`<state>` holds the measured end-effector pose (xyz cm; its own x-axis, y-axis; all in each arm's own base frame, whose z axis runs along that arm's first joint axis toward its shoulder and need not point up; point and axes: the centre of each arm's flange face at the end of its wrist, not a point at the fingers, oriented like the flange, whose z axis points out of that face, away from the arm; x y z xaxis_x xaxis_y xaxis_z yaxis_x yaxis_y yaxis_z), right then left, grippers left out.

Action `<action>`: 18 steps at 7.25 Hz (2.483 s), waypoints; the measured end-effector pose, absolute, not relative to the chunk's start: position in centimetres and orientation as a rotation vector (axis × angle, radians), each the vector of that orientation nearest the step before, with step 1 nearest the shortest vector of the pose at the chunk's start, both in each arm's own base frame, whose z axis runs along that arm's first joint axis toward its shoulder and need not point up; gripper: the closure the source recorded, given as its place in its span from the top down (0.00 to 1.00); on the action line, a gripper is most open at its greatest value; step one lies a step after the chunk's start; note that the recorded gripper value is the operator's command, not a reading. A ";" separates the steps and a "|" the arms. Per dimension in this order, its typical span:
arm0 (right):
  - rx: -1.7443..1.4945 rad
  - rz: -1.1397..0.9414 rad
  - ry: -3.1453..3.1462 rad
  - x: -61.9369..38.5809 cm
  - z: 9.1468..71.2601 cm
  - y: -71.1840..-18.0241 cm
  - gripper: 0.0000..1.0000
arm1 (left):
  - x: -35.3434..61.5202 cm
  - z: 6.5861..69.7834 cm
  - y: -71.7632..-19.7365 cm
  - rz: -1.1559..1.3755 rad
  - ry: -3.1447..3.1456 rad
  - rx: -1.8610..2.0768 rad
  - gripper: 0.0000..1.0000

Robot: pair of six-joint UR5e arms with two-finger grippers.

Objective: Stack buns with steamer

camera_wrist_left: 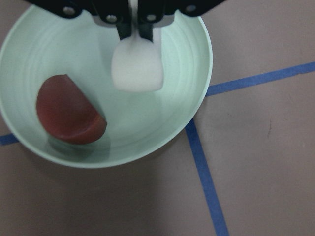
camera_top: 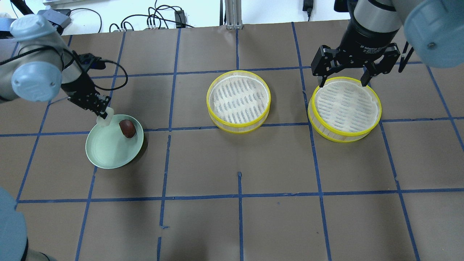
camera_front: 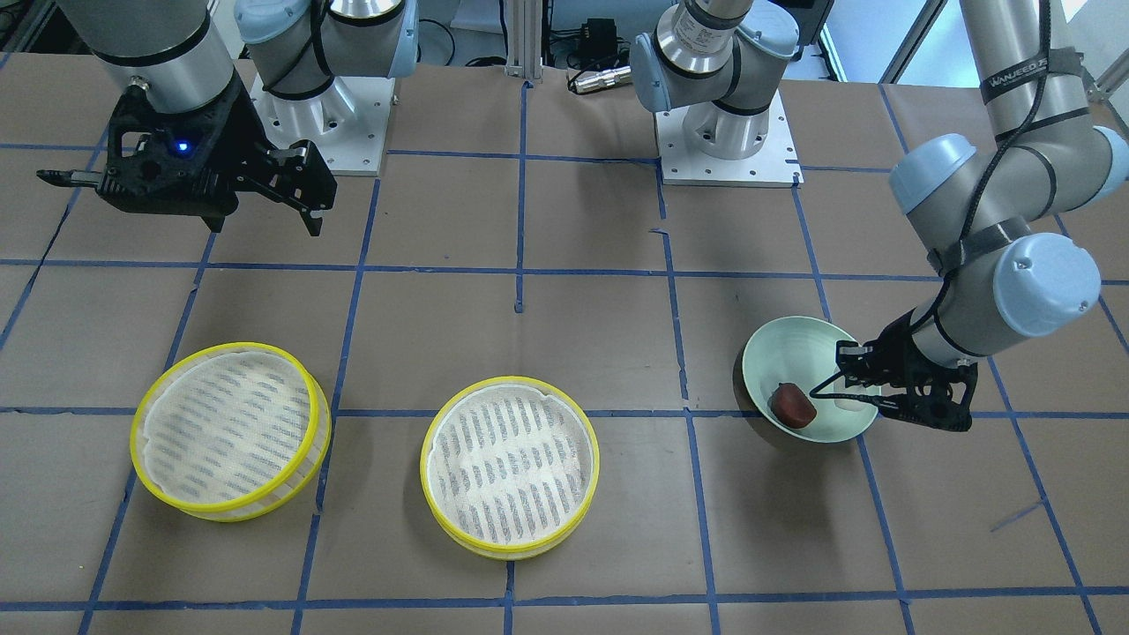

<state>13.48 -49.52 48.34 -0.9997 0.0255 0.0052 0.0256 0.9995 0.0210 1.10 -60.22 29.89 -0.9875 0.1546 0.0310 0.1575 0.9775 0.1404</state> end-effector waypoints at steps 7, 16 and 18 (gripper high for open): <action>-0.070 0.016 -3.133 -7.7 36.1 -54.5 1.00 | -29.3 28.9 -63.1 -0.032 -2.923 0.186 0.16; -0.008 0.126 -3.247 -12.0 24.5 -55.9 0.98 | -34.6 25.3 -62.4 0.033 -2.896 0.151 0.83; -0.098 0.173 -3.259 -11.7 23.7 -56.7 0.94 | -34.4 26.0 -62.0 0.044 -2.896 0.110 0.84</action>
